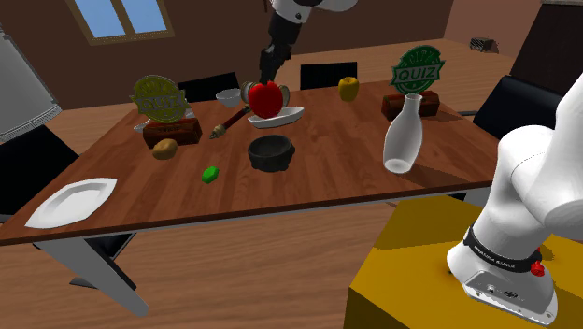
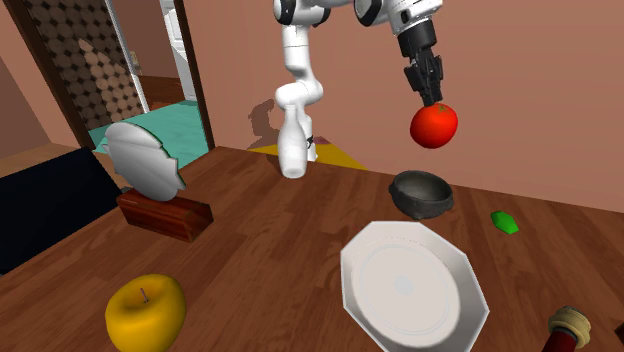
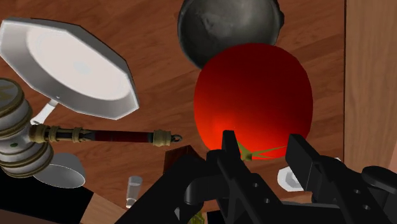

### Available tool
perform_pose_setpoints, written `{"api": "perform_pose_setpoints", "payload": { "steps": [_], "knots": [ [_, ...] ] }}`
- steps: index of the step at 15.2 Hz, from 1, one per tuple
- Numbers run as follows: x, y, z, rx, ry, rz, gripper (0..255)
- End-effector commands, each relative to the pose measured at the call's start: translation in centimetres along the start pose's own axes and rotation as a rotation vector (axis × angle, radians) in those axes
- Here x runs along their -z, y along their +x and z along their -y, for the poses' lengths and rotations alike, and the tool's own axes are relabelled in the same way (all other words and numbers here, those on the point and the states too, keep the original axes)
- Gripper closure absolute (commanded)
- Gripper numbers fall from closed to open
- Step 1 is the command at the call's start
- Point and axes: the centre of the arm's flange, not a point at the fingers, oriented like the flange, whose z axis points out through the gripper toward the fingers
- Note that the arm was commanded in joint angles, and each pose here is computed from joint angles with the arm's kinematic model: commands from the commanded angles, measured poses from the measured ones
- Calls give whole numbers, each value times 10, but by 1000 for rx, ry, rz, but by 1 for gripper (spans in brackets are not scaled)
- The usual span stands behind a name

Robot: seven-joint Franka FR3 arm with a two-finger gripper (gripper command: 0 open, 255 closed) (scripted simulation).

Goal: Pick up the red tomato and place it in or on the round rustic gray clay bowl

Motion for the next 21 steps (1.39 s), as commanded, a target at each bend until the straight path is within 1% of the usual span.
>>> {"api": "perform_pose_setpoints", "payload": {
  "steps": [1,21],
  "knots": [
    [-9,-5,0,-1,0,-1,255],
    [-103,-54,-7,-1,0,-1,255]
  ]
}}
